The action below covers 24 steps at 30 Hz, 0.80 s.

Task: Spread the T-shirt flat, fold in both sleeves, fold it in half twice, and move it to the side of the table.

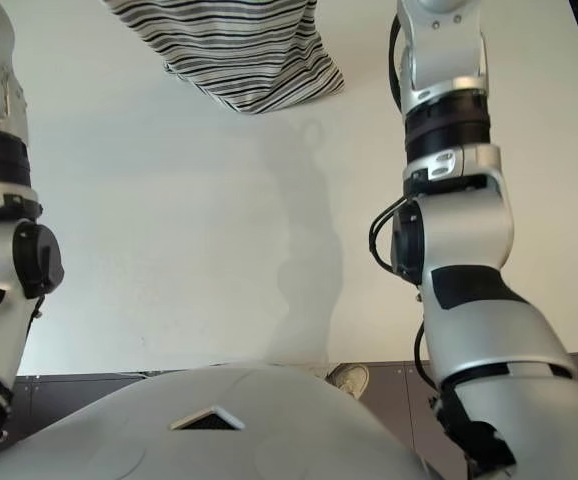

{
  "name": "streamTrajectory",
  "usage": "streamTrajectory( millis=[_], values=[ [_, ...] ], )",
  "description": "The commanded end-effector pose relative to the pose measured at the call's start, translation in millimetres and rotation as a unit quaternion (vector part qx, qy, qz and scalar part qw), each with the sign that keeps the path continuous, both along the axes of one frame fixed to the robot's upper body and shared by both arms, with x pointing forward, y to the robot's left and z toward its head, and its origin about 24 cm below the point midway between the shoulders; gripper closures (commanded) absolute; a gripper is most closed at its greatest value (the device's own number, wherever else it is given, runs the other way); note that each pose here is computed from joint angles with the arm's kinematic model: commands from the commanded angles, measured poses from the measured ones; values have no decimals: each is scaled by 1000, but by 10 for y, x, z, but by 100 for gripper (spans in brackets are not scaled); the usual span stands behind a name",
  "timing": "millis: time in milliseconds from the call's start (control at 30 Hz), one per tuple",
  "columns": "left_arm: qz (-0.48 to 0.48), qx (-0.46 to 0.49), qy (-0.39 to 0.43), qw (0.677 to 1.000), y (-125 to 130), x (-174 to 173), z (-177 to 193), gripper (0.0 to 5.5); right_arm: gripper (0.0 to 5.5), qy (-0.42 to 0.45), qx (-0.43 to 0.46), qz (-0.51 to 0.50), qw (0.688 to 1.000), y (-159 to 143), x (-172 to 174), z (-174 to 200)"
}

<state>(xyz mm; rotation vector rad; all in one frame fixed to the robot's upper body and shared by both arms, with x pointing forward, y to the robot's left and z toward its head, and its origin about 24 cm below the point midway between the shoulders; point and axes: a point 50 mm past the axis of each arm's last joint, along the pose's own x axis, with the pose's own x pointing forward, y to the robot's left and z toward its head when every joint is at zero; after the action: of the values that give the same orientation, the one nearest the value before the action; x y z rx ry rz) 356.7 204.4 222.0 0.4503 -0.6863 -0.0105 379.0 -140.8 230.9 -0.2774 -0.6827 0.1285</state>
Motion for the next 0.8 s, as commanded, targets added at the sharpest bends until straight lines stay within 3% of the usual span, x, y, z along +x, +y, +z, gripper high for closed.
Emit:
streamTrajectory(
  millis=[33,67,133,200,333,433,500,567,667,800],
  values=[
    [-72,-55,66,994,133,-995,-57,537,540,50,103,102,988,-671,-957,300],
    [-110,-99,91,985,126,-1144,-14,537,540,55,130,141,980,-733,-1152,431],
    [-240,-112,192,945,-52,-1381,-142,537,540,97,98,248,959,-598,-1516,439],
    [-337,-76,333,877,-139,-1707,-555,537,540,219,-18,302,928,-452,-1762,-25],
    [-384,-60,530,754,-12,-2328,-1107,537,540,449,-136,380,797,-481,-2353,-840],
    [-397,-3,631,667,35,-2762,-1462,537,540,554,-160,394,716,-560,-2694,-1276],
    [-389,56,675,625,83,-3032,-1703,537,540,602,-204,368,679,-655,-2869,-1584],
    [-352,141,681,626,127,-3145,-1886,537,540,618,-265,313,671,-758,-2942,-1828],
    [-343,204,684,611,126,-3365,-2021,491,489,608,-302,298,671,-804,-3009,-1873],
    [-308,218,657,652,156,-3457,-2045,438,421,599,-301,330,665,-826,-3077,-1753]
  ],
)
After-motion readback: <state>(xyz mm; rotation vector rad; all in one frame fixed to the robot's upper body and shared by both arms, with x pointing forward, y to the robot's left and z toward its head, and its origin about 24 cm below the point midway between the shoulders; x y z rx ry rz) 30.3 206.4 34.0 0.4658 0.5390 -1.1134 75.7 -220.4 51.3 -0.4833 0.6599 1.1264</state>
